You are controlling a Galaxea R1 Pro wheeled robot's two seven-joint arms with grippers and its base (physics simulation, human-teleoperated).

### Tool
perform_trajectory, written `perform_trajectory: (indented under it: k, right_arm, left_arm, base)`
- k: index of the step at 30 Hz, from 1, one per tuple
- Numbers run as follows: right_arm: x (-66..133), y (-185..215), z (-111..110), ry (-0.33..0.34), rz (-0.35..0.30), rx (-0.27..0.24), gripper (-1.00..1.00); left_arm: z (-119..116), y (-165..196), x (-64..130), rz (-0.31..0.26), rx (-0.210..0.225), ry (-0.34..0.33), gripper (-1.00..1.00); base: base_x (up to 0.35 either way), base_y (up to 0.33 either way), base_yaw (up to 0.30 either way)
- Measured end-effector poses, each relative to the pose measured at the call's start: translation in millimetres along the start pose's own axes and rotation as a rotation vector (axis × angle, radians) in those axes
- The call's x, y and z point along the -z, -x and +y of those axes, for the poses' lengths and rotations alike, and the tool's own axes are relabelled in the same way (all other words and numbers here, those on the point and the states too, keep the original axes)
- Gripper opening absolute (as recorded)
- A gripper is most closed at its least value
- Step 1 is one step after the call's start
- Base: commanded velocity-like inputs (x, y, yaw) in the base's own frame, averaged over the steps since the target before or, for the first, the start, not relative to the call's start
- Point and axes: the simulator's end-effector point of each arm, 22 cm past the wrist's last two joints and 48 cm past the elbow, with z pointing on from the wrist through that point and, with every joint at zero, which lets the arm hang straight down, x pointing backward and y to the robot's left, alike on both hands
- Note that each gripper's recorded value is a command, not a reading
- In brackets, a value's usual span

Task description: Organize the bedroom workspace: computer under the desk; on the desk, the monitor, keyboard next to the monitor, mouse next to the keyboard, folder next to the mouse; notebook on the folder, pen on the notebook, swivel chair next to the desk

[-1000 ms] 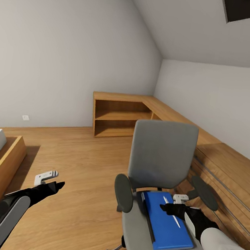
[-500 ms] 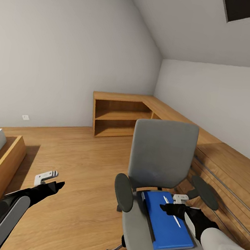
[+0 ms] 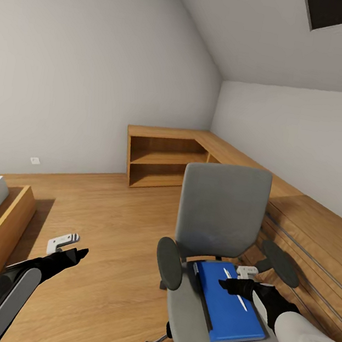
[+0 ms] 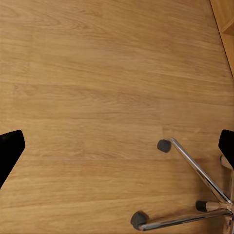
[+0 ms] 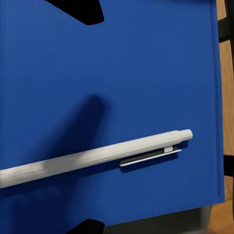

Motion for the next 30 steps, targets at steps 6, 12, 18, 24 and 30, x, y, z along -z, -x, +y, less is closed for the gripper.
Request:
perform_trajectory:
  k: [6, 12, 18, 24, 30]
  right_arm:
    - [0.3, 0.0, -1.0, -0.001, 0.0, -0.001, 1.0]
    - [3.2, -2.5, -11.8, -0.01, 0.004, -0.003, 1.0]
    - [4.4, -3.4, -14.4, -0.005, 0.005, -0.003, 1.0]
    - [4.5, -3.3, -14.1, -0.003, 0.005, -0.003, 1.0]
    - [4.5, -3.5, -14.1, -0.003, 0.006, -0.003, 1.0]
  left_arm:
    - [0.1, -0.1, -0.1, 0.0, 0.0, 0.0, 1.0]
    - [0.2, -0.2, -0.1, 0.001, 0.0, 0.0, 1.0]
    - [0.2, -0.2, -0.1, 0.0, 0.0, 0.0, 1.0]
    - [0.2, -0.1, -0.1, 0.0, 0.0, 0.0, 1.0]
    - [0.1, -0.1, -0.1, 0.0, 0.0, 0.0, 1.0]
  base:
    - [0.0, 0.0, 0.0]
    - [0.0, 0.0, 0.0]
    - [0.0, 0.0, 0.0]
    - [0.0, 0.0, 0.0]
    - [0.0, 0.0, 0.0]
